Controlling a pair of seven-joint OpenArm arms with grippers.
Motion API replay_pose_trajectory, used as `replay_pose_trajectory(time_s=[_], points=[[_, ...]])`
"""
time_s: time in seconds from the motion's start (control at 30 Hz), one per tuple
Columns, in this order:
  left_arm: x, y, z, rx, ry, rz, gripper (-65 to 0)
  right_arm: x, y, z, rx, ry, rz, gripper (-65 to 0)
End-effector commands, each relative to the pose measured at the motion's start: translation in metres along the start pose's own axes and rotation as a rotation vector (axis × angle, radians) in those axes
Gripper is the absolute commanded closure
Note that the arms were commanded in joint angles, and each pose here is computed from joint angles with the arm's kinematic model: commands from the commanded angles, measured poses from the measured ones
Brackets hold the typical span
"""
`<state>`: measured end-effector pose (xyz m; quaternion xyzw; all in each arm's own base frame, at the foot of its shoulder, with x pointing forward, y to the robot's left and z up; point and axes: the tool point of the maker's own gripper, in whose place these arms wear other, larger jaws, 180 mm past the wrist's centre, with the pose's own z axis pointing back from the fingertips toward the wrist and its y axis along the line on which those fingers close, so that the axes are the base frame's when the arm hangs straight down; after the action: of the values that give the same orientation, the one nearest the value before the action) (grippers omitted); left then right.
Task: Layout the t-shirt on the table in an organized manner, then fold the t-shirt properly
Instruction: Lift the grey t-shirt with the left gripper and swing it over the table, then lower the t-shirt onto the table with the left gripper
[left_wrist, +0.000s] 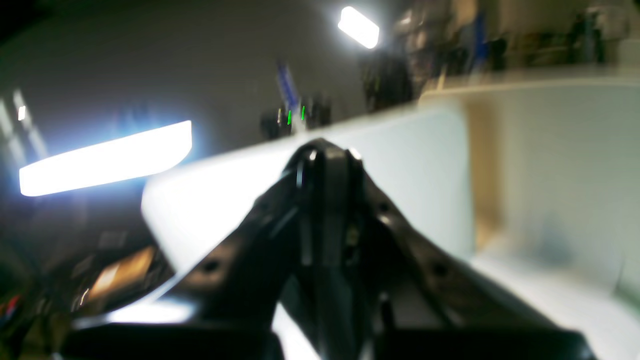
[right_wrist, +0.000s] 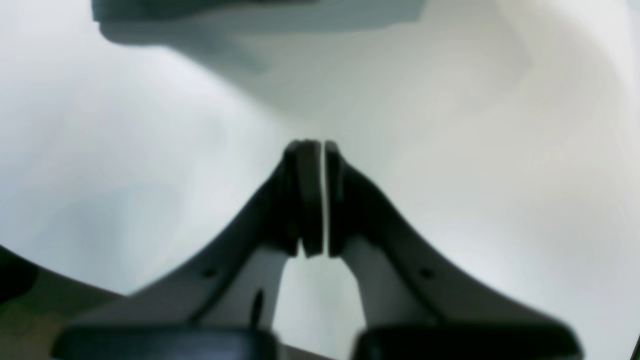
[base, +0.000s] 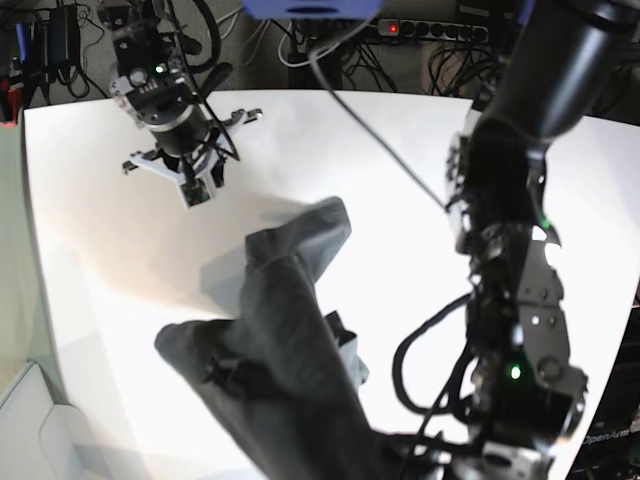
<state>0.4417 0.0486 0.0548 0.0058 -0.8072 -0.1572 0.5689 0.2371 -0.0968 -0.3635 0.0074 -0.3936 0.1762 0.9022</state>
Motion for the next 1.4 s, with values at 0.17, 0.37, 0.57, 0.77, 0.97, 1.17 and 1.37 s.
replay_pose_trajectory(time_s=[0.17, 0.37, 0.57, 0.77, 0.97, 1.17, 1.37], points=[[0.009, 0.012, 0.019, 0.031, -0.089, -0.053, -1.5, 0.015, -0.001, 0.002, -0.003, -0.050, 0.010, 0.0], [0.012, 0.018, 0.023, 0.043, -0.099, -0.074, -7.6, 0.018, 0.003, 0.001, 0.005, -0.058, -0.007, 0.0], [0.011, 0.015, 0.023, 0.035, -0.097, -0.076, -35.1, 0.018, 0.005, 0.001, 0.007, -0.059, -0.015, 0.0], [0.002, -0.003, 0.023, -0.011, -0.077, -0.082, -37.8, 0.015, 0.005, 0.002, 0.008, -0.051, -0.016, 0.0], [-0.046, 0.023, 0.037, 0.063, 0.051, -0.168, -38.0, 0.015, 0.006, 0.002, 0.010, -0.051, -0.016, 0.0], [-0.137, 0.040, 0.080, 0.110, 0.299, -0.268, -38.1, 0.014, 0.006, 0.002, 0.010, -0.050, -0.016, 0.0], [-0.253, 0.024, 0.138, 0.048, 0.627, -0.294, -38.1, 0.018, 0.006, 0.001, 0.012, -0.057, -0.015, -0.5]])
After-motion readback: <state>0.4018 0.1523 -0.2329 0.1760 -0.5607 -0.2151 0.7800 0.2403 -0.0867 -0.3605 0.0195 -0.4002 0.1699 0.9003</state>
